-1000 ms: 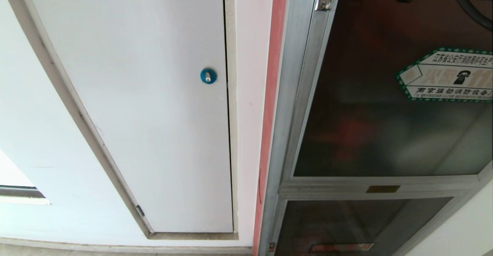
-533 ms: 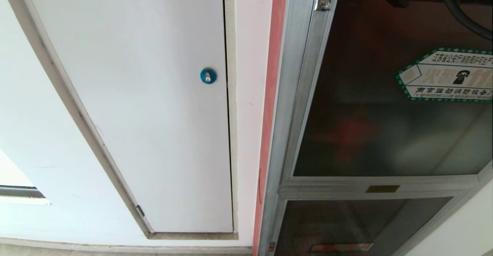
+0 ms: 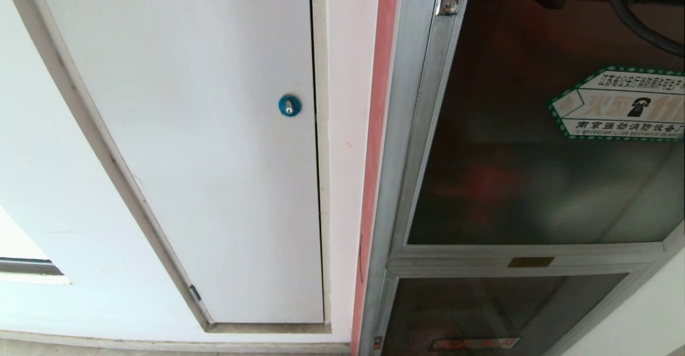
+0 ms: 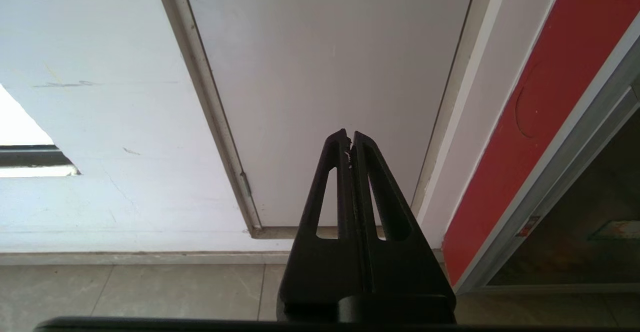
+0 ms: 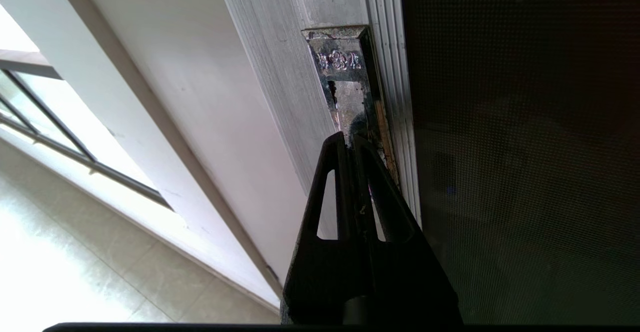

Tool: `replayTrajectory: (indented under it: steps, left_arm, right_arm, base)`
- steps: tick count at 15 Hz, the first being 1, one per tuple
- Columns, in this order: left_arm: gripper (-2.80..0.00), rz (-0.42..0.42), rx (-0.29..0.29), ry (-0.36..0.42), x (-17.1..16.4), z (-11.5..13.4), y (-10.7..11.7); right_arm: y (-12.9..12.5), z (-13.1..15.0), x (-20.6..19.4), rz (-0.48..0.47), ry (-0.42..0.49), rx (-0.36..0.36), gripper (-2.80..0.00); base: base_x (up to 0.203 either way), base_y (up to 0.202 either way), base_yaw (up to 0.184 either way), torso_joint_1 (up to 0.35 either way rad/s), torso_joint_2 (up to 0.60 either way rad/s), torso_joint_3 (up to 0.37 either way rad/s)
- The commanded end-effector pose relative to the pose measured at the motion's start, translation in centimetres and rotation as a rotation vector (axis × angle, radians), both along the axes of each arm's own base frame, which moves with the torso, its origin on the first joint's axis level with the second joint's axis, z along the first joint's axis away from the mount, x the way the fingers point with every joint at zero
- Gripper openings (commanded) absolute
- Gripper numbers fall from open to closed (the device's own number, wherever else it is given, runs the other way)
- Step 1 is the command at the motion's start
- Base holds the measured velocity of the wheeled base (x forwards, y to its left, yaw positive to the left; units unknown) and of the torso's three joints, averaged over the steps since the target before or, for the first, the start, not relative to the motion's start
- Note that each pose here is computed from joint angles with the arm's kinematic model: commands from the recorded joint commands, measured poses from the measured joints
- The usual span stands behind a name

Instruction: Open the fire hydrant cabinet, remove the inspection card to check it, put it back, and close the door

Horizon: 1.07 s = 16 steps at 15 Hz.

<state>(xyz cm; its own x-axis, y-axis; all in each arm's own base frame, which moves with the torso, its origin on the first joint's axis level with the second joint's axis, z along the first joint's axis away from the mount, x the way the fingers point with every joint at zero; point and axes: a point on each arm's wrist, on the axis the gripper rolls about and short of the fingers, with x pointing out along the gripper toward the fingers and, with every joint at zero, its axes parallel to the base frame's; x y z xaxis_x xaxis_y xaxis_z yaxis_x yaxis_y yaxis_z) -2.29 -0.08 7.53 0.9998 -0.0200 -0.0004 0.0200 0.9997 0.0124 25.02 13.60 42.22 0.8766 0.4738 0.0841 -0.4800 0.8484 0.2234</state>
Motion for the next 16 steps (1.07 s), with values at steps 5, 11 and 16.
replayTrajectory:
  steps: [5,11,16]
  left_arm:
    - [-2.8,0.0,0.0,0.001,0.01,0.0,0.0]
    - [-2.8,0.0,0.0,0.001,0.01,0.0,0.0]
    - [-2.8,0.0,0.0,0.001,0.01,0.0,0.0]
  right_arm:
    - [-0.11,-0.42,0.78,-0.018,0.014,-0.006,-2.8]
    - [0.07,-0.61,1.24,-0.02,0.019,-0.01,-2.8]
    - [0.08,-0.55,1.26,-0.02,0.017,-0.01,-2.8]
  base:
    - [0.0,0.0,0.0,0.0,0.0,0.0]
    - [0.0,0.0,0.0,0.0,0.0,0.0]
    - [0.0,0.0,0.0,0.0,0.0,0.0]
